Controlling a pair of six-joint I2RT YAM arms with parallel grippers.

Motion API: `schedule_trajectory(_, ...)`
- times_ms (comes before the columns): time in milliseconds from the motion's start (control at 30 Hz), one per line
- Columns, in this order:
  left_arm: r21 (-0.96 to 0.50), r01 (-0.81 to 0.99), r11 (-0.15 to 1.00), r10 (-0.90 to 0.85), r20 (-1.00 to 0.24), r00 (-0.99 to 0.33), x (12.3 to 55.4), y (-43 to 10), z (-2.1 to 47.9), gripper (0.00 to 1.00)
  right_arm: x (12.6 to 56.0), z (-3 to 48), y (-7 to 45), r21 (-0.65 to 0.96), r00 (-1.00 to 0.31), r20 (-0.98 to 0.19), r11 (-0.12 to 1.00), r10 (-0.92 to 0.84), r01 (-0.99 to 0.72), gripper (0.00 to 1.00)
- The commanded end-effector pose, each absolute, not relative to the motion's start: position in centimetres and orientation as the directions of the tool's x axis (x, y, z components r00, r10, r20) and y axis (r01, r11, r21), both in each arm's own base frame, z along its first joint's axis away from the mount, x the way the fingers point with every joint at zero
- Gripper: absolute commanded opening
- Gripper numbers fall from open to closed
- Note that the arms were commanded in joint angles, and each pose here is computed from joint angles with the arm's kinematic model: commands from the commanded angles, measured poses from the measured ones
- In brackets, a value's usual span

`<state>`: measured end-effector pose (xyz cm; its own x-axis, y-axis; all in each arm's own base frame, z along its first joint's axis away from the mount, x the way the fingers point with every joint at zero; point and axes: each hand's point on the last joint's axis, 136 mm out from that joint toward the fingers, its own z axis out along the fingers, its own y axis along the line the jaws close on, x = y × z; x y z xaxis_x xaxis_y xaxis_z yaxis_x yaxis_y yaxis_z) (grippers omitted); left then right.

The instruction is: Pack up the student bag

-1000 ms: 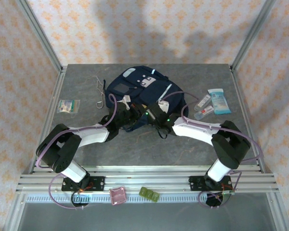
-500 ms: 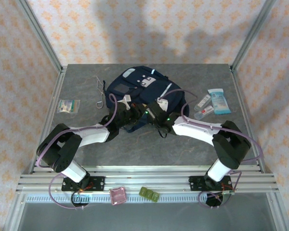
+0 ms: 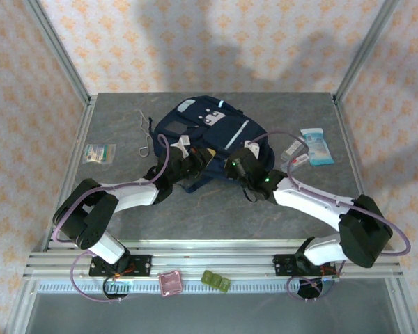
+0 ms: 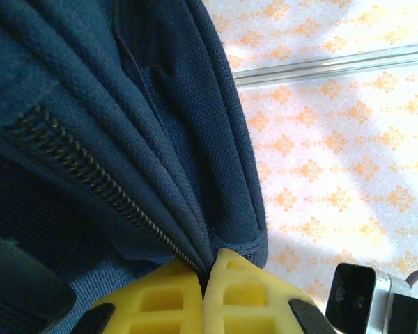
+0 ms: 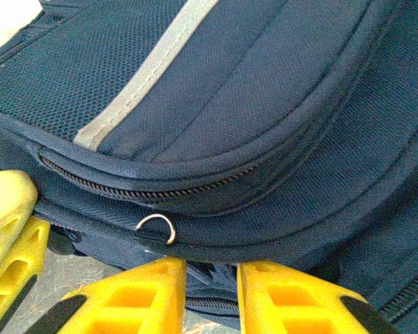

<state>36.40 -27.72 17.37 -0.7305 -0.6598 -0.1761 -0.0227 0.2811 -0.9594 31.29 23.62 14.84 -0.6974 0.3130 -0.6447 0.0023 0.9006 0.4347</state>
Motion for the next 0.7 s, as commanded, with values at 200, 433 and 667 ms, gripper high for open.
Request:
schedule_trajectory(200, -0.975, 0.181, 0.130, -0.644, -0.222, -0.732, 36.6, -29.4, 24.8, 0.00, 32.0, 15.0, 25.8, 0.461, -0.707, -0.649, 0.884, 0.282, -0.070, 0.24)
schedule_trajectory(433, -0.976, 0.185, 0.116, -0.641, -0.216, -0.737, 36.5, -29.5, 25.2, 0.00, 33.5, 14.8, 26.3, 0.435, -0.695, -0.663, 0.899, 0.280, -0.054, 0.26)
schedule_trajectory(667, -0.978, 0.178, 0.108, -0.641, -0.206, -0.739, 36.3, -29.5, 24.8, 0.00, 33.4, 13.7, 26.9, 0.432, -0.712, -0.649, 0.900, 0.268, -0.056, 0.33)
